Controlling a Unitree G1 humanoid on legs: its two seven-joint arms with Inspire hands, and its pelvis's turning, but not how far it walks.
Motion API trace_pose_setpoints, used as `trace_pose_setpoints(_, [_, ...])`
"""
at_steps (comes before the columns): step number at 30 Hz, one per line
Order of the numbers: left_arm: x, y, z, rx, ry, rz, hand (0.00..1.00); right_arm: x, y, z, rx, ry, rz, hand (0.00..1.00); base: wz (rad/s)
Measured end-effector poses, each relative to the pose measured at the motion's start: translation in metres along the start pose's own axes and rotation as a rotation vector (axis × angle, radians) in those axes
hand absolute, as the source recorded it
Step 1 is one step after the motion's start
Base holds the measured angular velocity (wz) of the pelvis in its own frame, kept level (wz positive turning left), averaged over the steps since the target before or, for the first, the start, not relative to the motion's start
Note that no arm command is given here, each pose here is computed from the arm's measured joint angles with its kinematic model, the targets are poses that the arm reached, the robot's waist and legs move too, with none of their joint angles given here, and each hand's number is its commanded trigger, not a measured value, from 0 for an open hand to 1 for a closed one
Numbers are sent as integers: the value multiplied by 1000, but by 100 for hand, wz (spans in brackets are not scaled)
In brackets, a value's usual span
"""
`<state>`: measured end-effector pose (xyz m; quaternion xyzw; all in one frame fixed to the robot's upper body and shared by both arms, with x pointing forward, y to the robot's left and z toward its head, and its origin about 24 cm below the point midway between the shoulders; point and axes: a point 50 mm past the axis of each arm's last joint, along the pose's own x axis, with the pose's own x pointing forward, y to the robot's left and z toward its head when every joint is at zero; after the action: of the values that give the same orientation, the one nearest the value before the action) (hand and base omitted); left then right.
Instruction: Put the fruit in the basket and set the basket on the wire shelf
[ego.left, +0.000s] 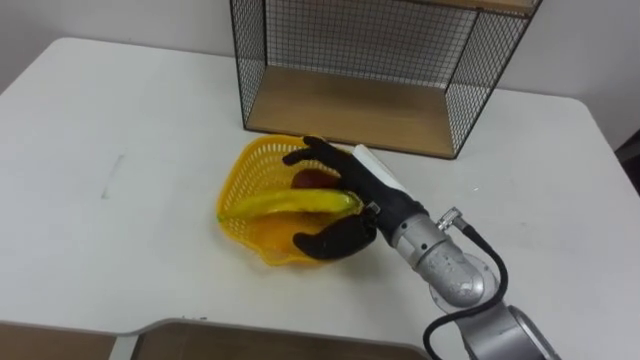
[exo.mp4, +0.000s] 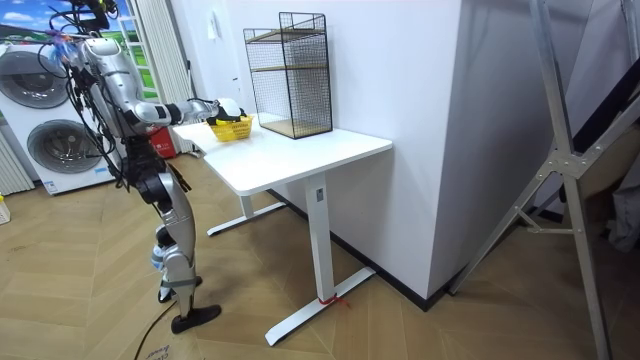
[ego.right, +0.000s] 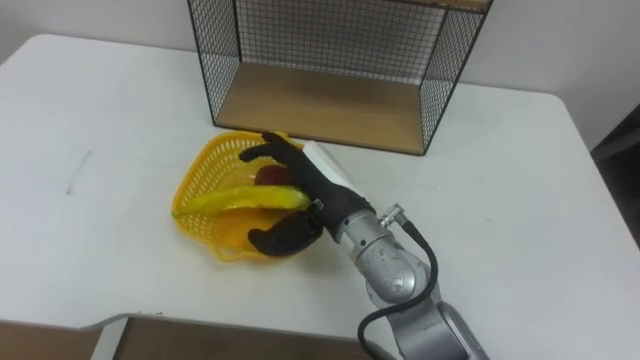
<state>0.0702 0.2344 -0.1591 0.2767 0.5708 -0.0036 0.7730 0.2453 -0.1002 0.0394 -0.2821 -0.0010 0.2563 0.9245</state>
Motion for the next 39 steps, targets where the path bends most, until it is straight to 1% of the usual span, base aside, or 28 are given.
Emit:
trace_pose_setpoints(7, [0, 2, 4, -6, -19, 24, 0, -1, 1, -1, 4, 3, 0, 0, 0])
trace_pose_setpoints(10, [-1, 1, 6, -30, -25, 32, 0, -1, 1, -1, 10, 6, -1, 0, 0])
trace_pose_setpoints(12, [-1, 0, 4, -48, -18, 37, 0, -3, 2, -4, 29, 14, -6, 0, 0])
trace_pose_setpoints(15, [-2, -1, -1, -48, -5, 48, 0, -8, 4, -12, 99, 44, -25, 0, 0])
trace_pose_setpoints(24, [-3, -2, -1, -52, -18, 49, 0, -15, 4, -26, 117, 104, -29, 0, 0])
trace_pose_setpoints(29, [-3, -3, 1, -56, -37, 48, 0, -14, -2, -20, 106, 79, -58, 0, 0])
trace_pose_setpoints(34, [-3, -3, 2, -62, -52, 49, 0, -14, -12, -5, 103, 8, -100, 0, -2])
trace_pose_setpoints(39, [-4, -3, -7, -74, -33, 48, 0, -13, -17, 7, 103, -52, -117, 0, -3])
